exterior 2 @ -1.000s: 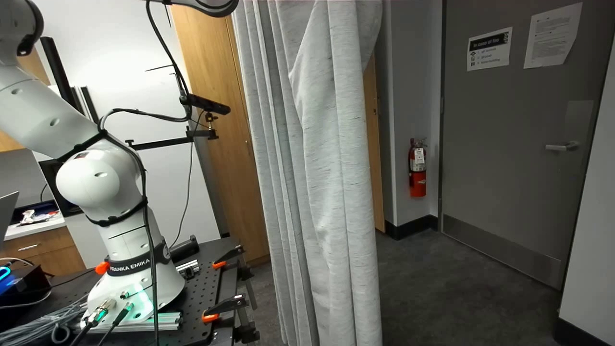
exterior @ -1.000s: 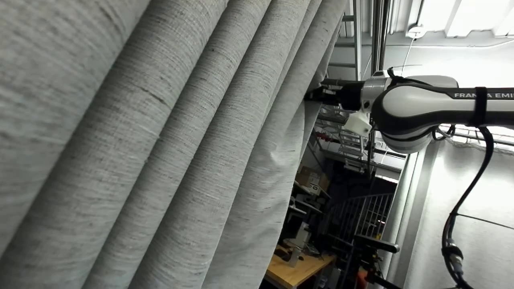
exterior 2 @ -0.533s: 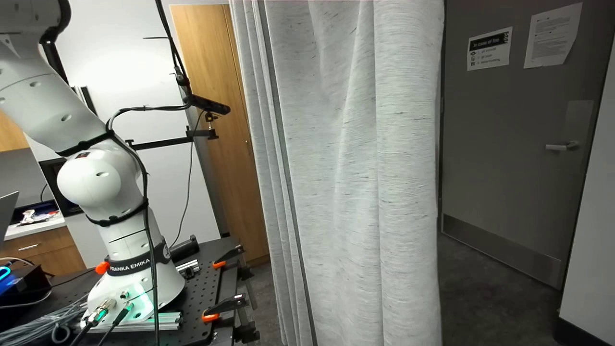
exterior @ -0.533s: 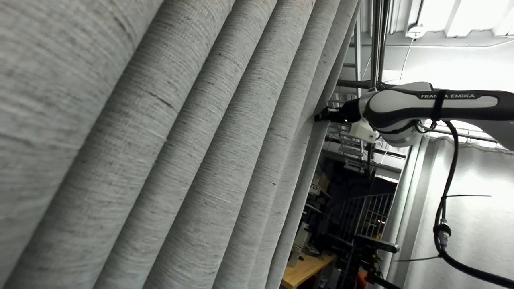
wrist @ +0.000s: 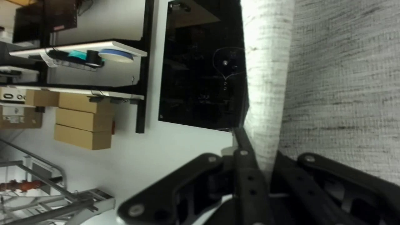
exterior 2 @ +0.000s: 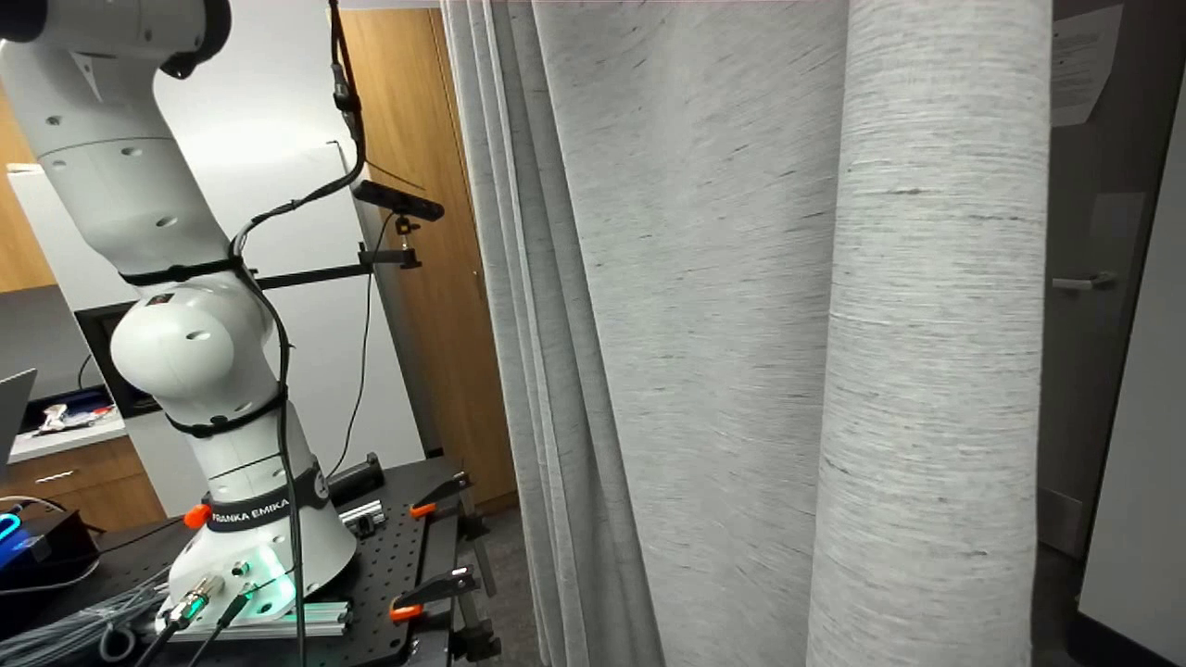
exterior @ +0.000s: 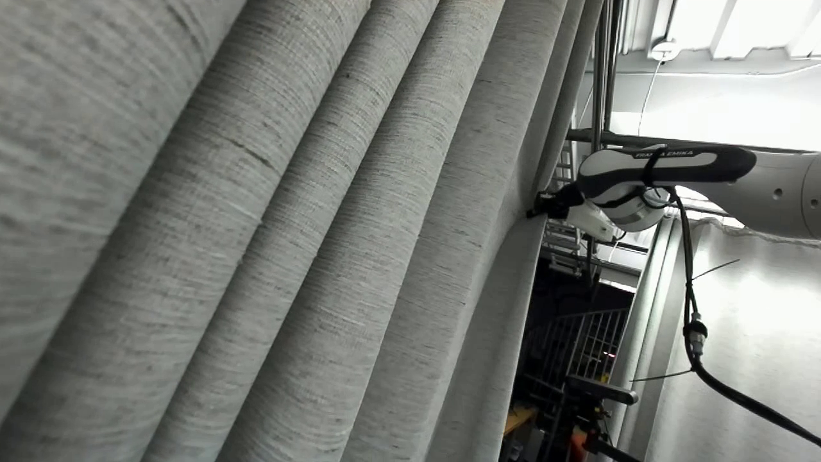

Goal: Slide the curtain to the right

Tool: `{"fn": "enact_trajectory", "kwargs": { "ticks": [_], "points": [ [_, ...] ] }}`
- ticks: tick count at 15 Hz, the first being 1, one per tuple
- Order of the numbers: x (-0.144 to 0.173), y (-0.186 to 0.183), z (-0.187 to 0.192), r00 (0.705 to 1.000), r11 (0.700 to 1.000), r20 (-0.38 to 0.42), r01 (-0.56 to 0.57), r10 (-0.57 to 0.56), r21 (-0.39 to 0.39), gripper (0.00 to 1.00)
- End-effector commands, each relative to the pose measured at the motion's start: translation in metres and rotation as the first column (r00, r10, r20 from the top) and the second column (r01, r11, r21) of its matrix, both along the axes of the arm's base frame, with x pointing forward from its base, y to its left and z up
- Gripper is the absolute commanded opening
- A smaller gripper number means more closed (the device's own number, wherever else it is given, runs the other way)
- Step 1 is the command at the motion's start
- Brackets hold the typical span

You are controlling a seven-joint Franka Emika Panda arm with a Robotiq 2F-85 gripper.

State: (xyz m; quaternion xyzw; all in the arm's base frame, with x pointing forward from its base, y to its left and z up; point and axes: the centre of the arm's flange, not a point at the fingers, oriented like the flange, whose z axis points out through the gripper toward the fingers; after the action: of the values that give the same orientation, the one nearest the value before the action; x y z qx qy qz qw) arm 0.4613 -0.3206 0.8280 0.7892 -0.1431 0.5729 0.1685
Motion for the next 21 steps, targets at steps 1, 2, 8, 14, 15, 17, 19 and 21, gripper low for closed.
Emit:
{"fn": "enact_trajectory", "kwargs": {
  "ticks": [1,2,8,14,15,17,19,21],
  "points": [
    [0.013,-0.081,0.034,0.991,0.987,0.003,0.132,-0.133,0.090,0.00],
    [0.008,-0.098,0.035,0.986,0.978,0.000,0.167,-0.168,0.128,0.00],
    [-0.035,-0.189,0.029,0.939,0.885,-0.011,0.327,-0.343,0.332,0.00],
    [-0.048,-0.254,0.029,0.910,0.836,-0.009,0.384,-0.414,0.391,0.00],
    [-0.041,-0.255,0.030,0.915,0.844,-0.002,0.372,-0.403,0.385,0.00],
    [-0.027,-0.243,0.027,0.928,0.865,0.010,0.342,-0.372,0.366,0.00],
    [-0.011,-0.227,0.025,0.941,0.884,0.012,0.312,-0.337,0.347,0.00],
    [0.004,-0.211,0.020,0.953,0.900,0.009,0.282,-0.302,0.332,0.00]
  ]
}}
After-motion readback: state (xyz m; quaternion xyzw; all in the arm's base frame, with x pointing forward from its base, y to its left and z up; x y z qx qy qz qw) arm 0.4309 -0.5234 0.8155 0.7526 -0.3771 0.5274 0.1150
